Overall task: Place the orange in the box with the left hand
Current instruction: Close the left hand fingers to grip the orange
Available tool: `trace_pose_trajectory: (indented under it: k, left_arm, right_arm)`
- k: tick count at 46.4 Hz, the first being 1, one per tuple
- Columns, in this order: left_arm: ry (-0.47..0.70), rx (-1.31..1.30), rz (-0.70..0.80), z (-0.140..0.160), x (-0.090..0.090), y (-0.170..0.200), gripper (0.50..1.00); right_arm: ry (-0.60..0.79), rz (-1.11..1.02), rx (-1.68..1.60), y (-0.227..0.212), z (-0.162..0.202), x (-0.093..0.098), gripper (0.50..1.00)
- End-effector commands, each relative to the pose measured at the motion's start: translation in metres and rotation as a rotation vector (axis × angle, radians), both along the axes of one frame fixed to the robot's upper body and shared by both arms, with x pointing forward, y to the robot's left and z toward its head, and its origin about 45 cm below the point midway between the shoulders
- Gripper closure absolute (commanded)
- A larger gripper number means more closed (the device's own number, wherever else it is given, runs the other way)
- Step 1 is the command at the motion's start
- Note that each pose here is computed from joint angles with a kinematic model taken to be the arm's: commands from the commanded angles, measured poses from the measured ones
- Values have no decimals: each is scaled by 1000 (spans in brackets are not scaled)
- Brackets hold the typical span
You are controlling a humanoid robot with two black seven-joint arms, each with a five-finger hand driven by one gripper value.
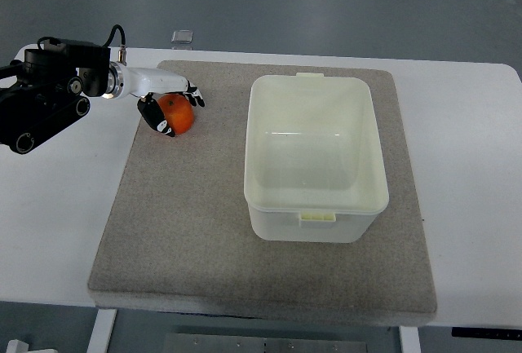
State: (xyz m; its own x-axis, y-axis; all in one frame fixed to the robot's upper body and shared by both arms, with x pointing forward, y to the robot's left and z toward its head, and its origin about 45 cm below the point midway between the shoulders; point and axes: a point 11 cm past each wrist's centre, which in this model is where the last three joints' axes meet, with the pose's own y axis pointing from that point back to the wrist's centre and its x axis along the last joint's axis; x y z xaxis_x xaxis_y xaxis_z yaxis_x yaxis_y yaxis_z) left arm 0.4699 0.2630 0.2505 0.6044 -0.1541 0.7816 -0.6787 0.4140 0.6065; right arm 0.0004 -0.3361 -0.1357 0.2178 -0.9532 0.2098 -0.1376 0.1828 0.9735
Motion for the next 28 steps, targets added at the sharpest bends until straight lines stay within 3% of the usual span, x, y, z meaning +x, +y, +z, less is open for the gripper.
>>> trace_pose_trajectory:
  k: [1, 21, 26, 28]
  left_arm:
    - [1, 3, 0, 0, 0, 0, 681]
    - [-14, 59, -15, -1, 0, 5, 684]
    - [-14, 62, -16, -2, 0, 5, 737]
    - [-15, 66, -17, -2, 0, 6, 780]
  right_arm:
    - [0, 0, 0, 0, 0, 0, 556]
    - [0, 0, 0, 0, 0, 0, 556]
    - [0, 0, 0, 0, 0, 0, 556]
    - [0, 0, 0, 0, 0, 0, 556]
